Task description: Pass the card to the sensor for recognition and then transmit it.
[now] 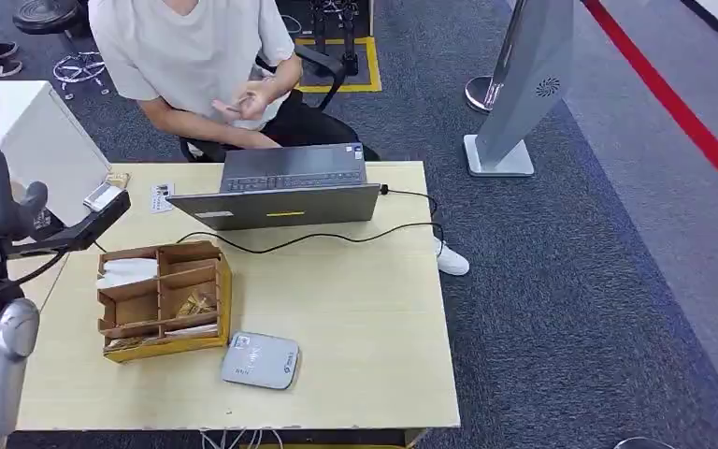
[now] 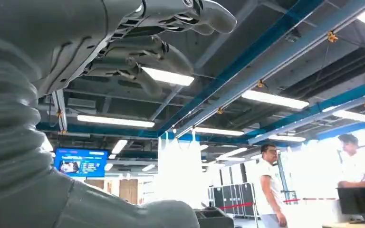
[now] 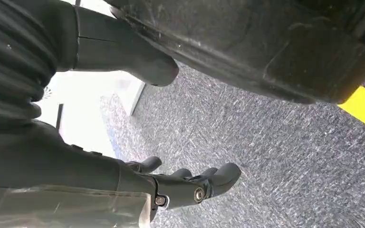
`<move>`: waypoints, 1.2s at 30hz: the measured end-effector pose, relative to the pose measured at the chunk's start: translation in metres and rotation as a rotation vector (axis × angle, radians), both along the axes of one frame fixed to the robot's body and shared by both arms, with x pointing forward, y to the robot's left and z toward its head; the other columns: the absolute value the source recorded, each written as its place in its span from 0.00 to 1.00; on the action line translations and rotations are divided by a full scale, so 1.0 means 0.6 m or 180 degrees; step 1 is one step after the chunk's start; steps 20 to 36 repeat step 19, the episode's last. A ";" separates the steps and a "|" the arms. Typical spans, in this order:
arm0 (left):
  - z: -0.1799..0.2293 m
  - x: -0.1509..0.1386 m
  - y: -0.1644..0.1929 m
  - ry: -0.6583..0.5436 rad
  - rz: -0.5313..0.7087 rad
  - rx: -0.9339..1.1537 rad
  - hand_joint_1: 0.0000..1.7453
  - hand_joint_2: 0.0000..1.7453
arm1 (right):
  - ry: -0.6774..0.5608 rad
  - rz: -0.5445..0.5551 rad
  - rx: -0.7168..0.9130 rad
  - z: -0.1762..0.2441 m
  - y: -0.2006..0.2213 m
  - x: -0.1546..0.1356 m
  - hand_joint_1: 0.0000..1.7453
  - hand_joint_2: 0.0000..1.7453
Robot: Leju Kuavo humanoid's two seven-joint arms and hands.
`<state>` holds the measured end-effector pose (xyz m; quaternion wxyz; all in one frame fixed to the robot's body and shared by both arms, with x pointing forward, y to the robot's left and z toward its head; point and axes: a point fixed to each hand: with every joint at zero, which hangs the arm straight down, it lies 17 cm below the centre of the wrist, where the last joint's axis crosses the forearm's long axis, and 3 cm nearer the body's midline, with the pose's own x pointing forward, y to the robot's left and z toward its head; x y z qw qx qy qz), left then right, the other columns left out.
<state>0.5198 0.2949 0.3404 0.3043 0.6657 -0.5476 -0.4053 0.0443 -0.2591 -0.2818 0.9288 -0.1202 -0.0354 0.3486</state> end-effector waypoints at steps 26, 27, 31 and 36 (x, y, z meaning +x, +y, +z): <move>-0.045 -0.399 0.364 -0.0554 0.0101 -0.1152 0.00 1.00 | 0.0009 -0.0259 0.0034 -0.002 0.001 -0.019 0.00 1.00; -0.045 -0.399 0.364 -0.0554 0.0101 -0.1152 0.00 1.00 | 0.0009 -0.0259 0.0034 -0.002 0.001 -0.019 0.00 1.00; -0.045 -0.399 0.364 -0.0554 0.0101 -0.1152 0.00 1.00 | 0.0009 -0.0259 0.0034 -0.002 0.001 -0.019 0.00 1.00; -0.045 -0.399 0.364 -0.0554 0.0101 -0.1152 0.00 1.00 | 0.0009 -0.0259 0.0034 -0.002 0.001 -0.019 0.00 1.00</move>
